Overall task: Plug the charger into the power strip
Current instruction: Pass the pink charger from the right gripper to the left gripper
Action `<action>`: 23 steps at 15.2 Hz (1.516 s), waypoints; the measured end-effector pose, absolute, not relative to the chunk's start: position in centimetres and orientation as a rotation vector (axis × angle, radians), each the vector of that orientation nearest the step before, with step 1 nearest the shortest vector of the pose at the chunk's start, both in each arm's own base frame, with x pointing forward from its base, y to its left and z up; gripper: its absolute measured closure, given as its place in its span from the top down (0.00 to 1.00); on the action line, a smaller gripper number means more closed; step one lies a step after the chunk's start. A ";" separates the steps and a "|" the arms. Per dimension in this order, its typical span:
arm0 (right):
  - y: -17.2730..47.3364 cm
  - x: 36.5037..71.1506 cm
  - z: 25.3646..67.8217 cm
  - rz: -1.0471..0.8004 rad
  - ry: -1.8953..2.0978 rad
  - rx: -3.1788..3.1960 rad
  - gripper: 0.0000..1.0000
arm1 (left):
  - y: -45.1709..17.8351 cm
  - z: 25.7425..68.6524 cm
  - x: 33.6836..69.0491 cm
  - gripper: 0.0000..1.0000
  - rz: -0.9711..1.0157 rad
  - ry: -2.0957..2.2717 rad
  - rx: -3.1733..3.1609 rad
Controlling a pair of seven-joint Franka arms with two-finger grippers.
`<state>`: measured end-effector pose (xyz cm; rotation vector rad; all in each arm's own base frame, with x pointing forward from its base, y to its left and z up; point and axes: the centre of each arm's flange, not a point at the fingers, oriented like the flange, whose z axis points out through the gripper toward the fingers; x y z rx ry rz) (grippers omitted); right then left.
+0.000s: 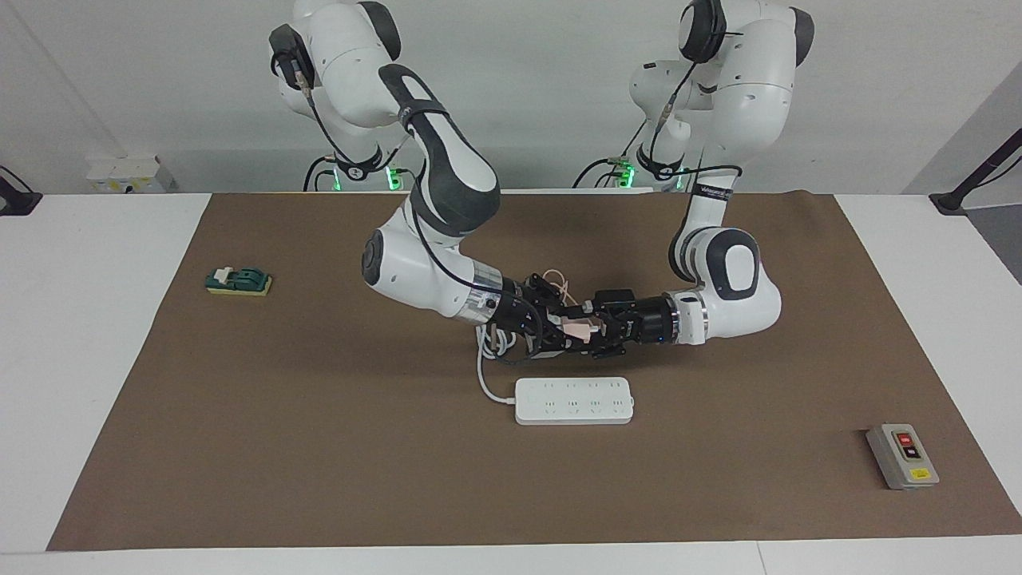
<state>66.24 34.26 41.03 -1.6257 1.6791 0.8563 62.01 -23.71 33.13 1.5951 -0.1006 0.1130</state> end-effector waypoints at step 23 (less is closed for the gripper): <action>34.4 66.4 41.6 0.862 1.680 -1.612 0.47 | -21.5 33.5 62.1 0.32 -0.078 0.032 1.576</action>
